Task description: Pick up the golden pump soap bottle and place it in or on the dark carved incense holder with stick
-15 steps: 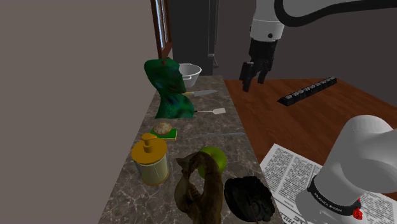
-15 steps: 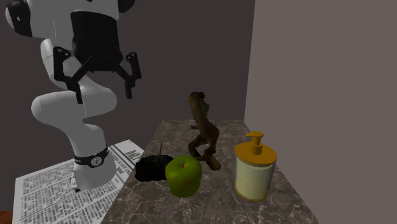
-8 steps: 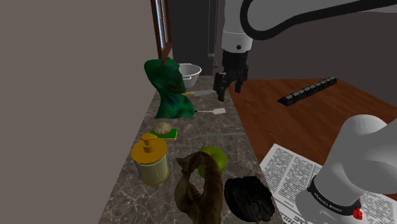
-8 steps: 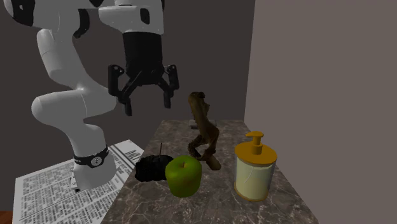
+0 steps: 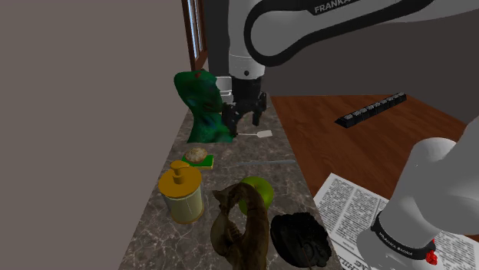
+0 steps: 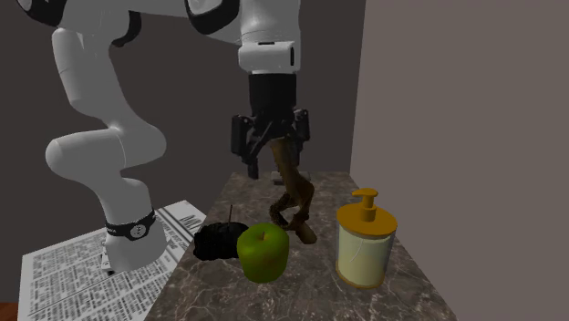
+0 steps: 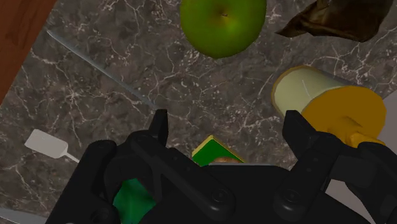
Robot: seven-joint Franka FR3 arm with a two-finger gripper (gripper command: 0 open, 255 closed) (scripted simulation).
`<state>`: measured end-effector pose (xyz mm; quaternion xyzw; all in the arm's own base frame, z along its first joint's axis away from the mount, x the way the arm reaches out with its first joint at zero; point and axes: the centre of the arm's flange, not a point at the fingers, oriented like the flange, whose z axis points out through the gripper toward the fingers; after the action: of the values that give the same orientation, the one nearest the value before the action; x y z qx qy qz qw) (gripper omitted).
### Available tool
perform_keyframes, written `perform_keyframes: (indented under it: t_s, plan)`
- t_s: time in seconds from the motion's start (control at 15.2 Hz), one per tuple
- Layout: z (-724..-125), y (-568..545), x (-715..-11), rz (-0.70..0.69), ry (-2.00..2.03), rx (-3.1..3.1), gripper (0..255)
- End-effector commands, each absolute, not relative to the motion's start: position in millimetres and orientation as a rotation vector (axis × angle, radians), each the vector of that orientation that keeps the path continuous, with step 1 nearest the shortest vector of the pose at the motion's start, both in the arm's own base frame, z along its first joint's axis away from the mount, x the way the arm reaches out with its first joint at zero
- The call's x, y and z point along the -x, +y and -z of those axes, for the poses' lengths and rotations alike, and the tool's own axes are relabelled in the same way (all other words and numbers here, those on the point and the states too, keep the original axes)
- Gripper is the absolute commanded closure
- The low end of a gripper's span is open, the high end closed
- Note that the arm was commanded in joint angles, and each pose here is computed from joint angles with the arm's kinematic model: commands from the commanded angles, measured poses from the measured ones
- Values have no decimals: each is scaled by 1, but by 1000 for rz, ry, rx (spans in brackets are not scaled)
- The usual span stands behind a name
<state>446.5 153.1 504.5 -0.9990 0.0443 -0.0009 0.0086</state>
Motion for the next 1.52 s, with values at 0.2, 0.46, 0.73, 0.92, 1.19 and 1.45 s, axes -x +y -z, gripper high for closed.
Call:
perform_keyframes:
  t_s: [0.2, 0.46, 0.73, 0.92, 1.19, 1.45]
  plan:
    - [-485, 203, -483, -21, 116, 3103, 0]
    - [-470, 244, -510, -39, 98, 3088, 0]
    - [-456, 286, -537, -58, 80, 3073, 0]
    - [-445, 318, -556, -71, 66, 3061, 0]
    - [-427, 326, -560, -74, 63, 3059, 0]
    - [-406, 328, -559, -74, 63, 3059, 0]
